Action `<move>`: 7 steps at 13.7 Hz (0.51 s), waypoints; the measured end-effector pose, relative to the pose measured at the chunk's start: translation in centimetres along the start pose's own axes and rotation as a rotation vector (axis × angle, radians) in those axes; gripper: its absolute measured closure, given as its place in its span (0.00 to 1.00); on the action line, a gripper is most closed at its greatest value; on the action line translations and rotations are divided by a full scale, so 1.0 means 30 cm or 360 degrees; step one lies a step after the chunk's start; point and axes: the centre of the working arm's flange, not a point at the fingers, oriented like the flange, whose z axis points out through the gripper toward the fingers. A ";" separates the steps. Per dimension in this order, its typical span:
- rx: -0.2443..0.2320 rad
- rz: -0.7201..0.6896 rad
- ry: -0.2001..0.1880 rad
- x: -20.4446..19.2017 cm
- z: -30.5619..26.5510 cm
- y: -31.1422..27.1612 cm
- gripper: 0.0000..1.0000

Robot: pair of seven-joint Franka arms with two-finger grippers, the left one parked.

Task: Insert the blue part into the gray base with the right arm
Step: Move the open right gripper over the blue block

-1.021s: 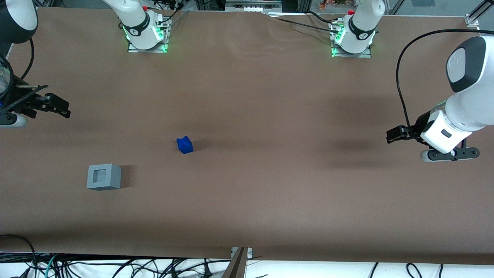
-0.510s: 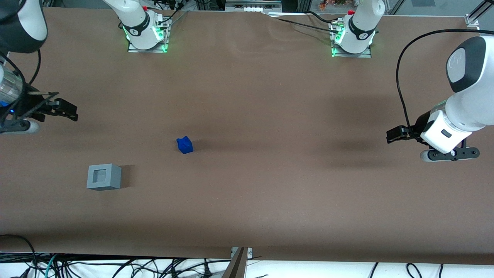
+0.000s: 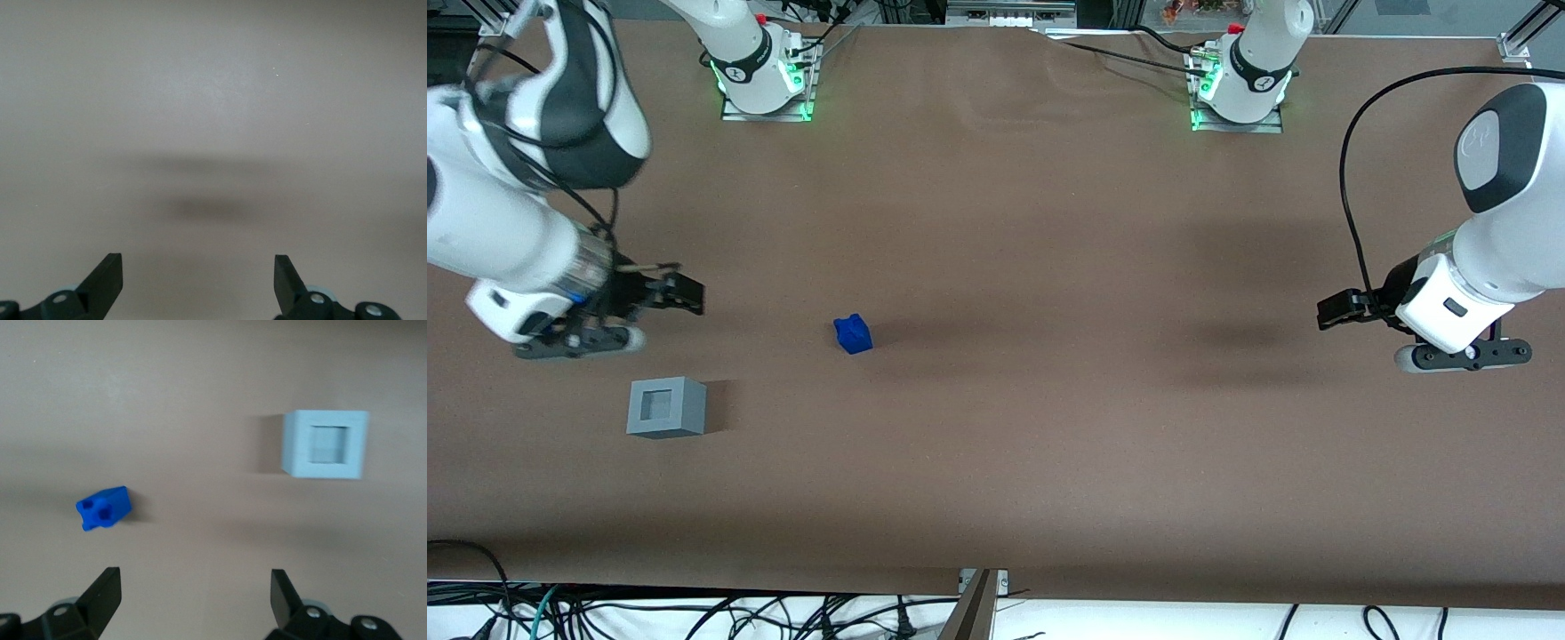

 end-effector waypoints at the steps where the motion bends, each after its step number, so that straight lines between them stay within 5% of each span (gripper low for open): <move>1: 0.0001 -0.0020 -0.0006 0.023 0.063 -0.049 0.01; 7: 0.0018 0.0091 -0.0047 0.071 0.369 -0.357 0.01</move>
